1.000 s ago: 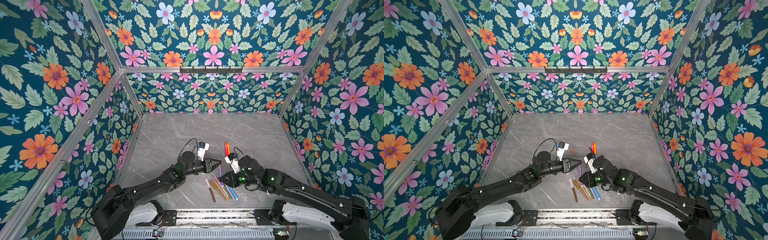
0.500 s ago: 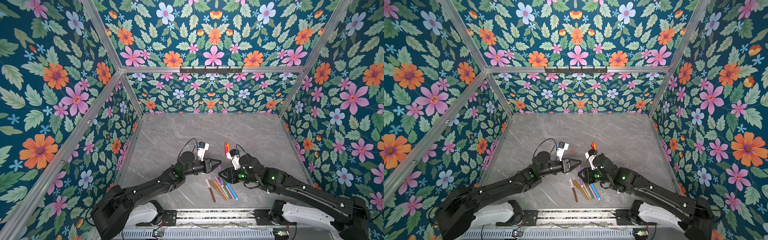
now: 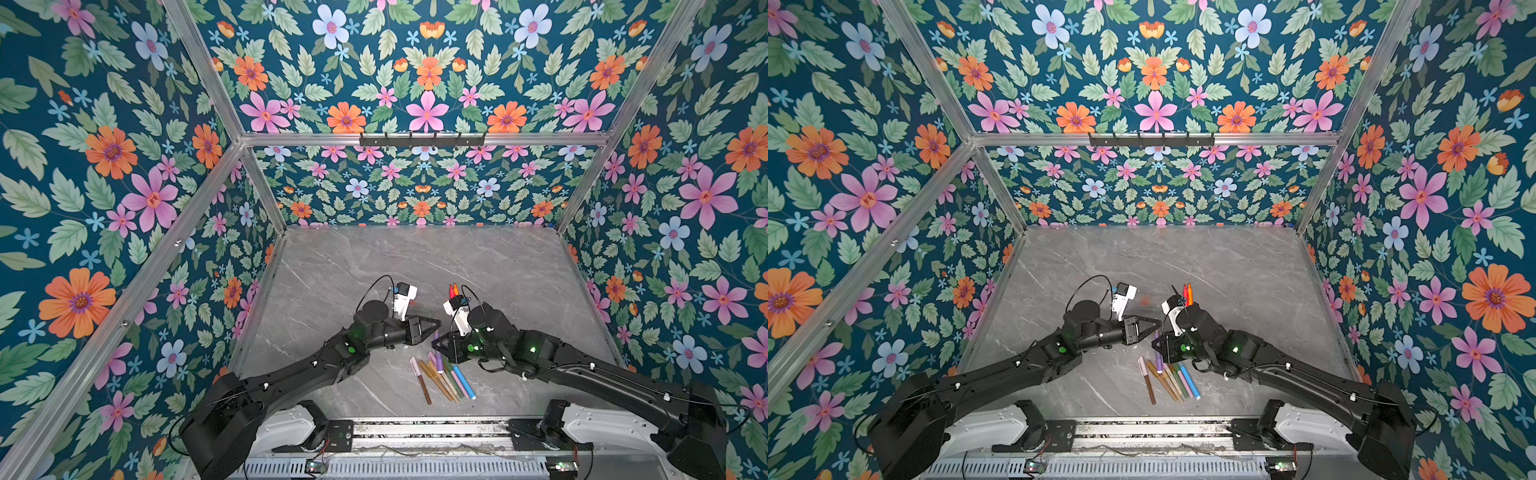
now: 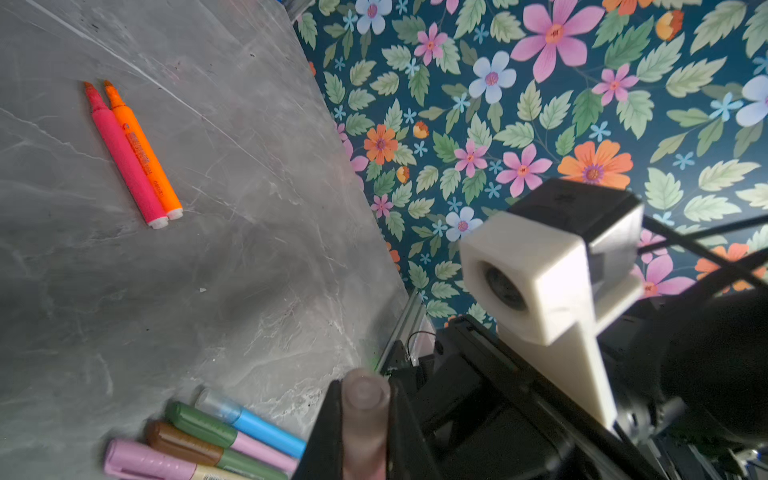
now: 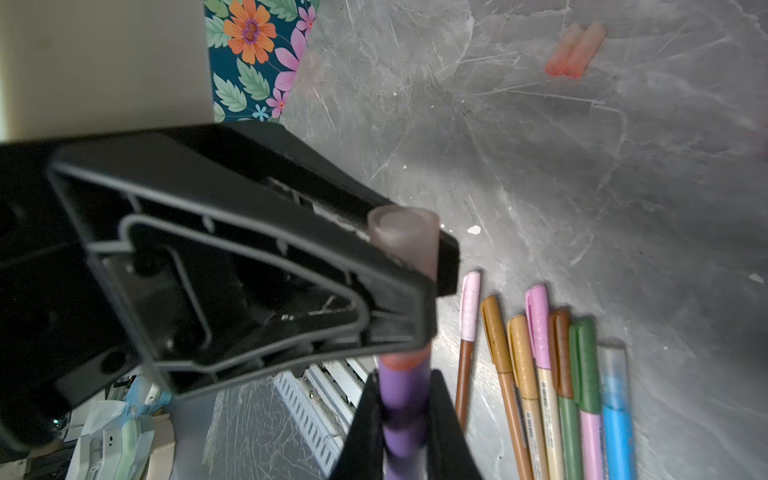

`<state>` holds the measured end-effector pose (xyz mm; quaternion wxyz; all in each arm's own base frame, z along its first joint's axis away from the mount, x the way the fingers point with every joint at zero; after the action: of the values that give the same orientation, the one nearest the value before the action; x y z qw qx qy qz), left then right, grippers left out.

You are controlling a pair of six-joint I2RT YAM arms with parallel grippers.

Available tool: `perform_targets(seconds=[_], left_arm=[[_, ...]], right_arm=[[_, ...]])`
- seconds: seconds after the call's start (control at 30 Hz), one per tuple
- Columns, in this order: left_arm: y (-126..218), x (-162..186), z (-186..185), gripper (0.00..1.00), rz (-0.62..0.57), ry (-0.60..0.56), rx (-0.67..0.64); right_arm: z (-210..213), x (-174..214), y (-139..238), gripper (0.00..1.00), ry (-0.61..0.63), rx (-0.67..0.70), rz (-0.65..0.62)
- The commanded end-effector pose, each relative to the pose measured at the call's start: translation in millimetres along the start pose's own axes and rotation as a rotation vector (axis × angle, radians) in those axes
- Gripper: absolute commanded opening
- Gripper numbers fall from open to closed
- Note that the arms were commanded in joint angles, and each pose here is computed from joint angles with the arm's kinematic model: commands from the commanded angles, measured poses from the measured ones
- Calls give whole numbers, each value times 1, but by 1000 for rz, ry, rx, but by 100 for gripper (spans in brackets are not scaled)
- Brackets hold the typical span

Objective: Open the pen caps
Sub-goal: 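Pull the cap off with the left gripper while the right gripper holds the marker, then carry the purple cap to the other caps with the left gripper and lower it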

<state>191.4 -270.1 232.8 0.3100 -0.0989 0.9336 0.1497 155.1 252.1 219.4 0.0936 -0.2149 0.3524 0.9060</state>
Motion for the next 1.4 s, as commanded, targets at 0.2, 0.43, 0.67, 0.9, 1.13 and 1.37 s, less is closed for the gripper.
perform_targets(seconds=[0.2, 0.43, 0.67, 0.9, 1.13, 1.37], left_arm=[[36, -104, 19, 0, -235, -101, -94], [33, -95, 32, 0, -198, -61, -98], [35, -88, 44, 0, -180, -46, -134], [33, -86, 59, 0, -144, -52, -192], [29, -90, 85, 0, -58, -78, -328], [13, -92, 117, 0, 18, -61, -416]], right_arm=[[-10, 29, -5, 0, -51, 9, 91], [-15, 27, -6, 0, -39, 32, 60], [-20, 30, -7, 0, -42, 65, 68], [-34, 36, 4, 0, -58, 113, 38], [-50, 38, 12, 0, -77, 179, -9], [-51, 33, 15, 0, -57, 184, -12]])
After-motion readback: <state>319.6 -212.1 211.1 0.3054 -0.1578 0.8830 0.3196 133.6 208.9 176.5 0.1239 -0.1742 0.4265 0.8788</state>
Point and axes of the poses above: each gripper's point midway between its finger pads, its own y axis back along the fingers, its own z axis along the line the jaws close on, x = y × z, the point moved 6 cm from there along y, back along the fingers, and after that the axes turned 6 degrees about -y, right-handed, at the moved point
